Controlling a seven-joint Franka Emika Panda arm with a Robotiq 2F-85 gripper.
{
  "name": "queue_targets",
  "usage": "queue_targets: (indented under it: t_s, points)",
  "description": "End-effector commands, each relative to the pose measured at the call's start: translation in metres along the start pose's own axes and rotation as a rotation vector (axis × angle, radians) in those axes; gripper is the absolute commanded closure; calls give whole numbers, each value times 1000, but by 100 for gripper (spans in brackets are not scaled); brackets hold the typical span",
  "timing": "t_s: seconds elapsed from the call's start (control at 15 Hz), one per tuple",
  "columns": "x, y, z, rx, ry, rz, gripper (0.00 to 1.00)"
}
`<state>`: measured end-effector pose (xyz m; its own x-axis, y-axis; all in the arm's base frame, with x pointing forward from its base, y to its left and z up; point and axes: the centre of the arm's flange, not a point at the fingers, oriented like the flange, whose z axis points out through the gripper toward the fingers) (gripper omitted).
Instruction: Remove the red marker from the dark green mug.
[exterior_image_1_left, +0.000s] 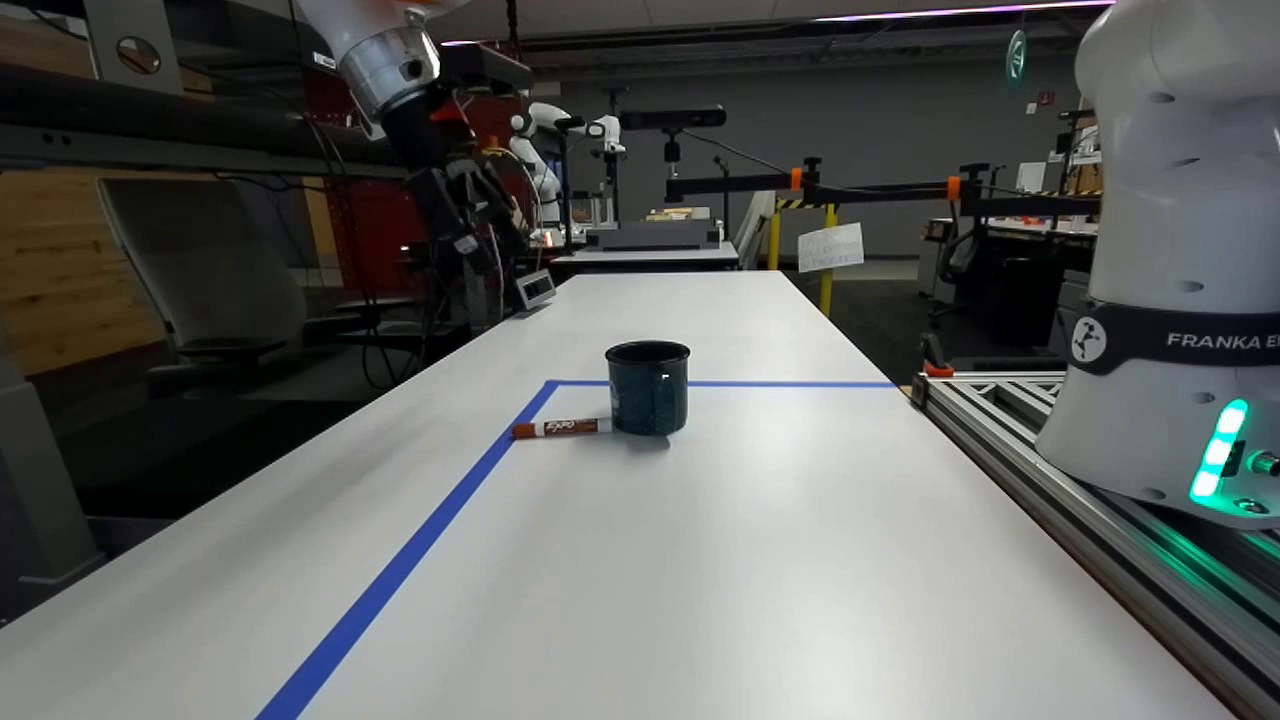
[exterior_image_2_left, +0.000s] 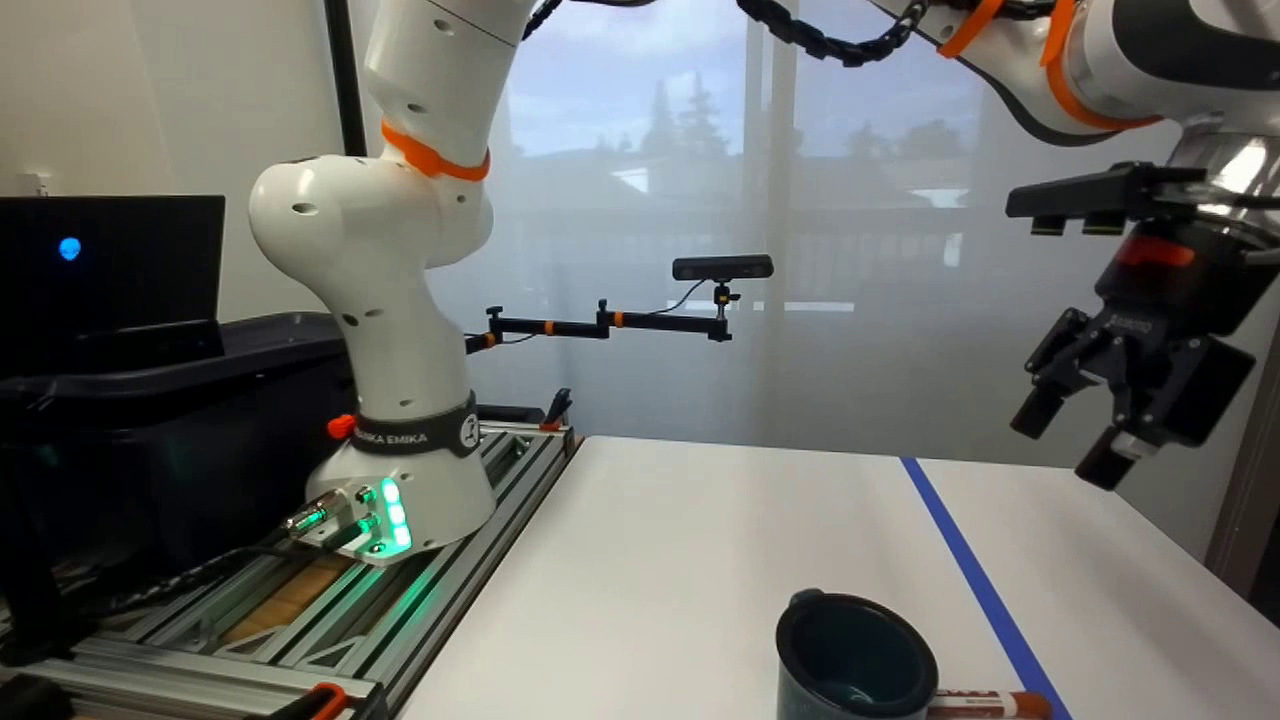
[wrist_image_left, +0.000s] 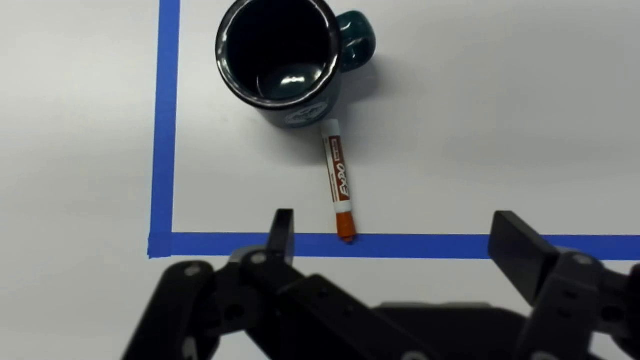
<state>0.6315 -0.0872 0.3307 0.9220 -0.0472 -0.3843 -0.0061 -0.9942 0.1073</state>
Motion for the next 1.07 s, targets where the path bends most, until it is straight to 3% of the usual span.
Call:
queue_targets:
  t_s: [0.0,0.2,0.27,1.0]
  points:
    - [-49,-24,-5,-18,11,36,0]
    - [-66,-36,-6,-48,57,55,0]
    - [-33,-27,-9,-23,16,29,0]
    - [-48,-33,-9,-31,35,42,0]
